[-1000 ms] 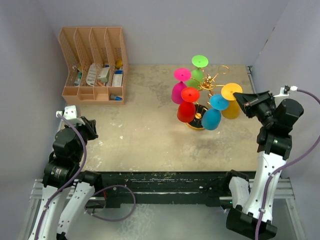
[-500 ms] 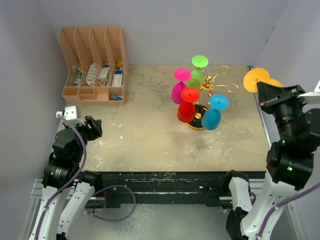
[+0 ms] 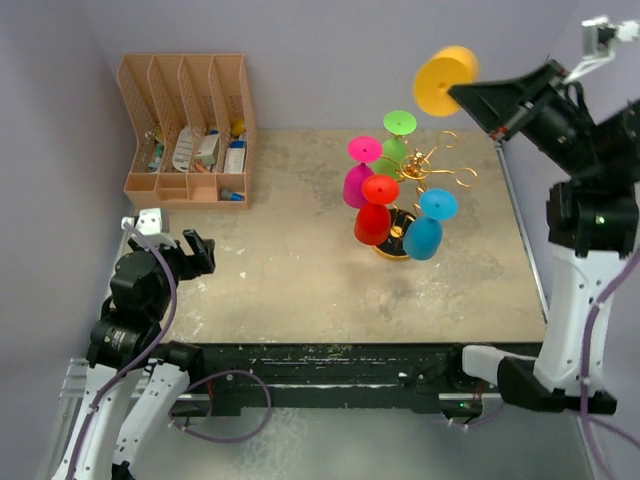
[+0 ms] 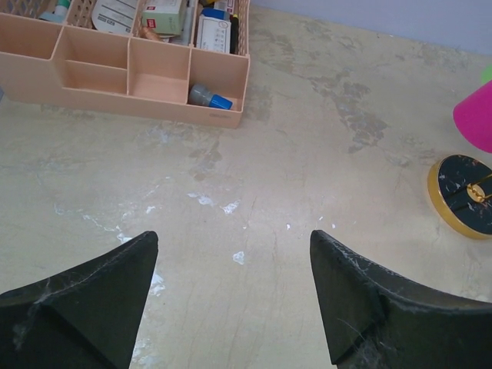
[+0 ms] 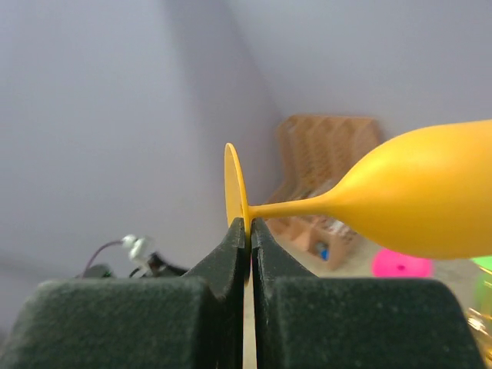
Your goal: Take the wine glass off the wine glass rack
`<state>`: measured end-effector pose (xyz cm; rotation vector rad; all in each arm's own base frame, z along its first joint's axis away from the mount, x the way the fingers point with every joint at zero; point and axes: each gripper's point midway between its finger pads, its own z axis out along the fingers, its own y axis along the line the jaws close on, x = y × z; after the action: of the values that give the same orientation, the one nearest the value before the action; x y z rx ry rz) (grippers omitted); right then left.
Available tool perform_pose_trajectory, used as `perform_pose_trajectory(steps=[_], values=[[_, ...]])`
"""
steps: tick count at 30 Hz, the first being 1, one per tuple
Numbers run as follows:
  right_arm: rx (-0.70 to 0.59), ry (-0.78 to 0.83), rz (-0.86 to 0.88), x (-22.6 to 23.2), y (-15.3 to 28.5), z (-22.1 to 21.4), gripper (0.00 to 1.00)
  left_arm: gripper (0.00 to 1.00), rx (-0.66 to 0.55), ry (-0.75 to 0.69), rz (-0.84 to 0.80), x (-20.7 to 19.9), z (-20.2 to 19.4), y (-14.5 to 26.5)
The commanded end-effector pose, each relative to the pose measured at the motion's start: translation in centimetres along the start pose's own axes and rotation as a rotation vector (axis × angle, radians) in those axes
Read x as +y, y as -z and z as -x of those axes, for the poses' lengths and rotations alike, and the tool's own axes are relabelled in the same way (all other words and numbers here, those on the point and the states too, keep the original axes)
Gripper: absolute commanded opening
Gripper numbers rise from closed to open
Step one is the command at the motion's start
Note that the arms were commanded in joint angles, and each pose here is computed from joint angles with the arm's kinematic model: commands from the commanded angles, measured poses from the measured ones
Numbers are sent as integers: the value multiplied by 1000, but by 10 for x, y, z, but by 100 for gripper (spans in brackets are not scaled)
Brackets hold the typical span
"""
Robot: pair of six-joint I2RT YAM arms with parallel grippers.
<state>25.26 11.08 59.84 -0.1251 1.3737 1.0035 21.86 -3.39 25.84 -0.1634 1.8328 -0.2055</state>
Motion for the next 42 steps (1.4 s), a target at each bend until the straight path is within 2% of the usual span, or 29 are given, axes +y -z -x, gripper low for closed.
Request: perform_pose_trajectory(steps=[1,5,9,13,18,21,27,35,37,42], values=[[60,65,263,62,-32,-10,0,84,-40,3,-31,-9,19,1],[180,95,285,87,-89,-68,0,84,-31,7,1,-4,18,1],[264,241,171,91,-126,-115,0,85,-37,31,84,11,19,5],[338,459,6,69,-129,-163,0,87,-17,112,113,12,21,12],[353,691,-45,67,-113,-215,0,85,47,305,60,-14,42,26],[313,856,-83,73,-98,-236,0,84,100,410,-29,-41,64,40],[185,1043,-10,97,-67,-276,0,84,197,552,-255,-92,85,65],[-23,1385,38,116,-33,-319,0,82,379,658,-407,-123,61,81],[-92,1426,21,118,-27,-323,0,81,416,697,-429,-127,50,80],[-163,1457,-31,119,-26,-331,0,78,459,810,-523,-141,42,85]])
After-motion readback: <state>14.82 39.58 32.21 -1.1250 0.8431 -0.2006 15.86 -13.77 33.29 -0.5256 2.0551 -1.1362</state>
